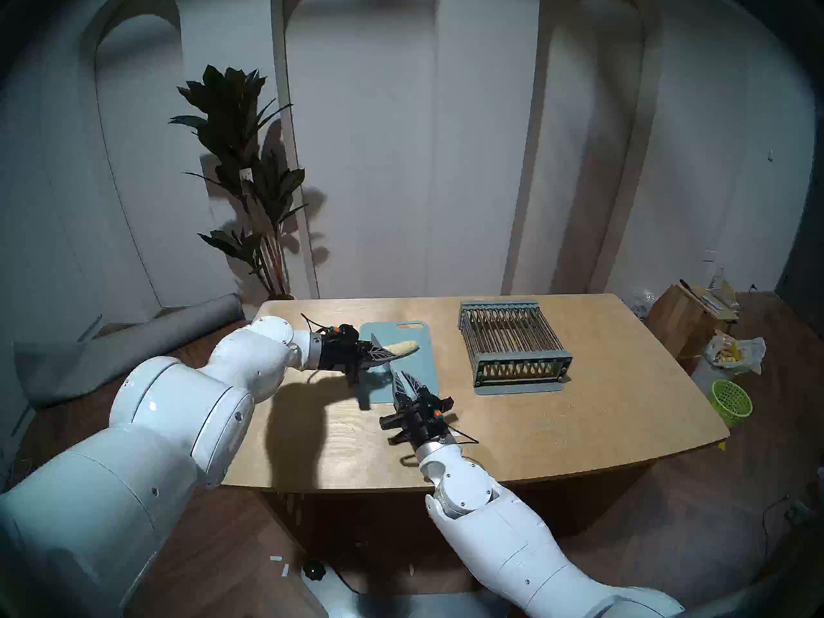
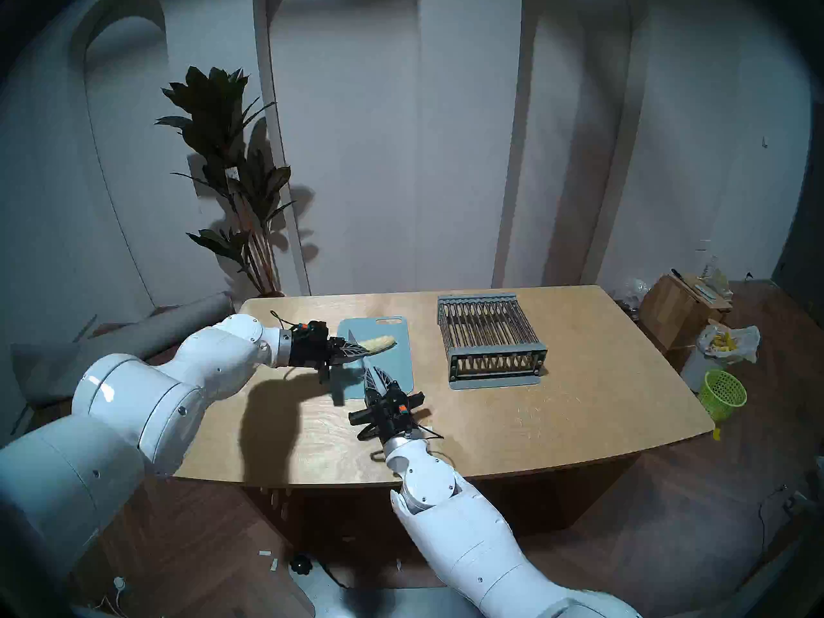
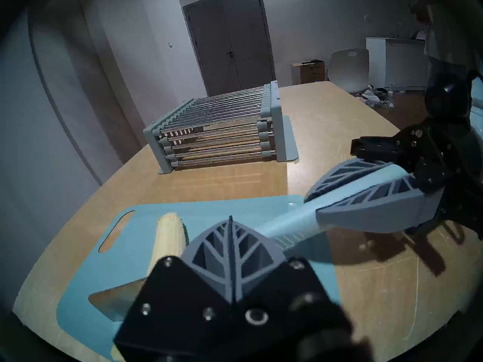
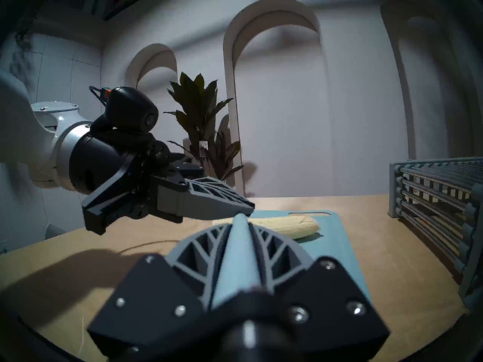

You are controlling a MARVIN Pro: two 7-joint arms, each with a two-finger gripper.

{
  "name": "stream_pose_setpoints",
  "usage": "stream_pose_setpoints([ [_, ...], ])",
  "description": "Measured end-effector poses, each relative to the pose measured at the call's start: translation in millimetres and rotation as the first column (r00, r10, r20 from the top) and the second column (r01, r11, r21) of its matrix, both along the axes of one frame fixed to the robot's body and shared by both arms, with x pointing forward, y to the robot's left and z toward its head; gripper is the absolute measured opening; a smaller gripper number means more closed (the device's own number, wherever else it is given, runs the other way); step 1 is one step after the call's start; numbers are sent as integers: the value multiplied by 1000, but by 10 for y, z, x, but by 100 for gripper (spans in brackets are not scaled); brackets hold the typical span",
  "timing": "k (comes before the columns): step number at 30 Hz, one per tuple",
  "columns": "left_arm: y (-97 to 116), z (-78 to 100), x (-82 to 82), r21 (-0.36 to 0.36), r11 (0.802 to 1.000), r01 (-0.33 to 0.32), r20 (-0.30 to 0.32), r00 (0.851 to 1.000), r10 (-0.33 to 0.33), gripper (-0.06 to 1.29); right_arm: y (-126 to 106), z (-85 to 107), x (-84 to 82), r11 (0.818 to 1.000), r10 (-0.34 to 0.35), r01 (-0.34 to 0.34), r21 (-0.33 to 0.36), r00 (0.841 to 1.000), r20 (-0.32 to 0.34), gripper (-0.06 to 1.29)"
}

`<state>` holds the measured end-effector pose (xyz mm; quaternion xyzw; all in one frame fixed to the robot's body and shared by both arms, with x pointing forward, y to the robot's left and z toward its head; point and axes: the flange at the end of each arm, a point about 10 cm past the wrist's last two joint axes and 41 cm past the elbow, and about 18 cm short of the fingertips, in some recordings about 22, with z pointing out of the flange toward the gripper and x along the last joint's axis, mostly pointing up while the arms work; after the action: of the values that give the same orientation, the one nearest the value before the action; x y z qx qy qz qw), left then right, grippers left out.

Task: Cut the banana into four pieces on the cutting board

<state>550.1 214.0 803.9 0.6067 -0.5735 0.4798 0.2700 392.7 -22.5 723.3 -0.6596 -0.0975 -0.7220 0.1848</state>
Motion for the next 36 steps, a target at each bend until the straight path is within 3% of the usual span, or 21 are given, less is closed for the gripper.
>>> stream_pose_setpoints([
  [12, -159, 159, 106, 72, 997, 31, -34, 999, -29, -3, -54, 24, 30, 999, -30, 30, 24, 1000, -4, 25],
  [23, -293, 145, 94, 44, 998, 45, -29, 999, -44, -3, -99, 32, 41, 999, -44, 45, 32, 999, -6, 25],
  [27, -267, 94, 61, -49, 999, -8, -56, 998, 5, -3, -102, 70, 57, 998, -45, 45, 35, 999, 3, 25],
  [31, -230, 123, 72, -148, 986, -75, -90, 994, 62, -3, -97, 121, 80, 998, -45, 44, 40, 999, 15, 25],
  [35, -177, 227, 131, -277, 946, -166, -133, 982, 134, -3, -87, 162, 98, 998, -42, 41, 44, 999, 24, 25],
  [36, -159, 276, 157, -319, 928, -193, -146, 977, 153, -3, -85, 171, 101, 998, -41, 40, 44, 999, 26, 25],
])
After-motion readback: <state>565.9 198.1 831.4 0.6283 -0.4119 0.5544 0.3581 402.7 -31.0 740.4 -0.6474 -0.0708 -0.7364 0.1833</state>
